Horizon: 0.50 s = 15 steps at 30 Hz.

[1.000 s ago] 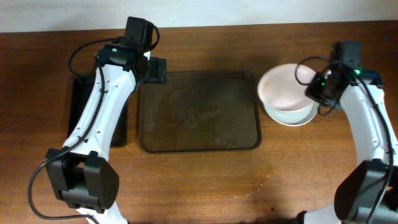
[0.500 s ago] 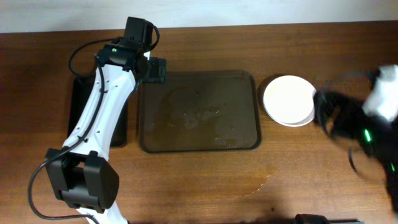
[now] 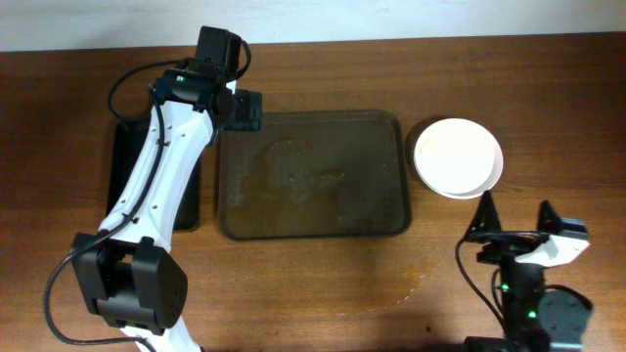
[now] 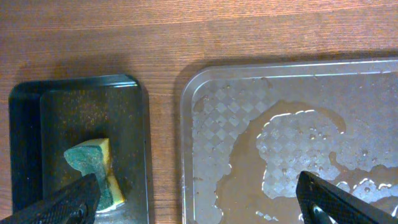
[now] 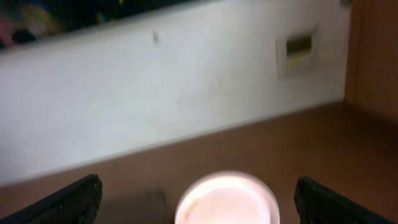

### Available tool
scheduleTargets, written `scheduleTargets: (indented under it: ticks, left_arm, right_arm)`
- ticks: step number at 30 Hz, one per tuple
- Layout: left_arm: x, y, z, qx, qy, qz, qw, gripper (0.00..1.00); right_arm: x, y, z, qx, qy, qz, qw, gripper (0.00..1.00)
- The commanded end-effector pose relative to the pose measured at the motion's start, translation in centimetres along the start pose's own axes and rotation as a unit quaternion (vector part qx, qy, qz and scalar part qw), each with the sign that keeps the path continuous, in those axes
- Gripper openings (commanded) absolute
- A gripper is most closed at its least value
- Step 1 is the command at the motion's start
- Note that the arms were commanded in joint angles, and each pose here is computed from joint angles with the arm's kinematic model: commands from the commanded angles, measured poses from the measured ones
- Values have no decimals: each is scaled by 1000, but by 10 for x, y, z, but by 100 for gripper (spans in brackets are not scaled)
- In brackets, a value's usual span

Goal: Clean dirty plates on tray and stack at the side

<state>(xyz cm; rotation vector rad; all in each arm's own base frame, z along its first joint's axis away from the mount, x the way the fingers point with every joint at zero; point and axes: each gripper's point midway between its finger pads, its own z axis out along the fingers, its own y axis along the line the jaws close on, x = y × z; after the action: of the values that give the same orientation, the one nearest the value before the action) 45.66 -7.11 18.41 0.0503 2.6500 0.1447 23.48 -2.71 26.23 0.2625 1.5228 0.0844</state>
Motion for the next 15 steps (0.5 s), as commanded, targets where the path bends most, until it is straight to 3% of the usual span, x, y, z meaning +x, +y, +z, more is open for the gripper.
scheduleTargets:
  ticks: [1,4,7,15]
  left_arm:
    - [0,0,1,0,1,0,1000,99]
    - [0,0,1,0,1,0,1000,99]
    - [0,0,1,0,1,0,1000,99]
    - [0,0,1,0,1,0,1000,99]
  right_arm:
    - [38,2,6,-30,-10,-5,999,98]
    - [71,-4,10,-27,-5,-4,1000,98]
    - [106,-10,7,-20,55,-5,998,98]
    - [107,-10,7,-19,58,-4,998,98]
